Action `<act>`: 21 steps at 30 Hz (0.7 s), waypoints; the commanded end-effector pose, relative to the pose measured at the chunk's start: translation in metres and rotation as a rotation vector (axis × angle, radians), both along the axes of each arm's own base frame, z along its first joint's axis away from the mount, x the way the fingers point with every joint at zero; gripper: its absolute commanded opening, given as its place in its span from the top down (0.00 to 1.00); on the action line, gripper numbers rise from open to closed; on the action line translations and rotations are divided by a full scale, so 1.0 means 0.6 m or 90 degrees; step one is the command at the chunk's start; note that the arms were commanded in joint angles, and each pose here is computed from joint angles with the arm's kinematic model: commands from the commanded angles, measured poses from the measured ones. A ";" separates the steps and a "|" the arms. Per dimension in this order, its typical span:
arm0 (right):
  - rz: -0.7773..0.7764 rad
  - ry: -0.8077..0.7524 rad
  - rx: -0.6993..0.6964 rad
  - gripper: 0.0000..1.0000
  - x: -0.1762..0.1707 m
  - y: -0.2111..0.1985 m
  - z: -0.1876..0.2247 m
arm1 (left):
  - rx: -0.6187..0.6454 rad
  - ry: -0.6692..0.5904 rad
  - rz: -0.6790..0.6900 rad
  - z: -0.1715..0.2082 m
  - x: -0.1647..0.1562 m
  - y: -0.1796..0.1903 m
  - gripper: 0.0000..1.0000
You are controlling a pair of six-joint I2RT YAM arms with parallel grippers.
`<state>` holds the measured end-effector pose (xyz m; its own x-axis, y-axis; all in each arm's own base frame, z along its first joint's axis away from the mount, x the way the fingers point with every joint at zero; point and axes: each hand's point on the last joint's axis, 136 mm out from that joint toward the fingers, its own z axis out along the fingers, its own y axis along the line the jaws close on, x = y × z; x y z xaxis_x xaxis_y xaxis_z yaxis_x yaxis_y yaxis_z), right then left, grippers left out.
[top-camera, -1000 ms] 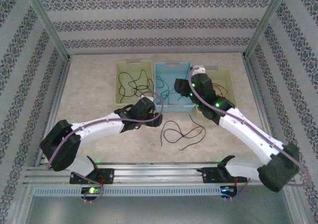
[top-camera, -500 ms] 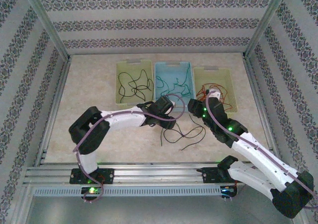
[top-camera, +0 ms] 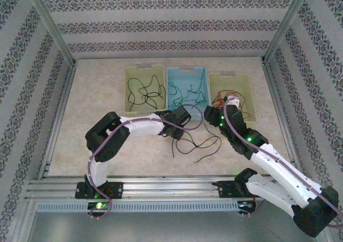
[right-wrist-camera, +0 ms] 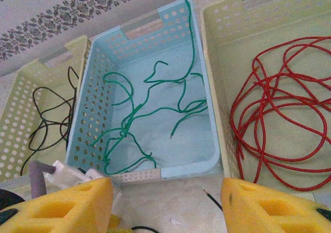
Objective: Untangle the cables
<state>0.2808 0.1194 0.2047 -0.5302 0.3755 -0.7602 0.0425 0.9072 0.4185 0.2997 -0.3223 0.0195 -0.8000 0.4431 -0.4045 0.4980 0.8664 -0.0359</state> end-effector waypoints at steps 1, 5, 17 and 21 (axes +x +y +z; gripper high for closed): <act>-0.020 0.001 -0.002 0.43 0.001 -0.012 0.000 | 0.018 0.066 -0.042 -0.017 -0.050 0.002 0.78; -0.018 0.000 -0.001 0.42 0.003 -0.011 0.004 | 0.006 0.057 -0.042 -0.007 -0.049 0.000 0.96; -0.020 0.007 0.003 0.42 0.000 -0.012 0.000 | -0.162 -0.132 -0.030 0.175 -0.019 -0.013 1.00; -0.024 0.010 0.005 0.42 0.000 -0.014 -0.004 | -0.232 -0.194 -0.033 0.255 -0.022 -0.009 1.00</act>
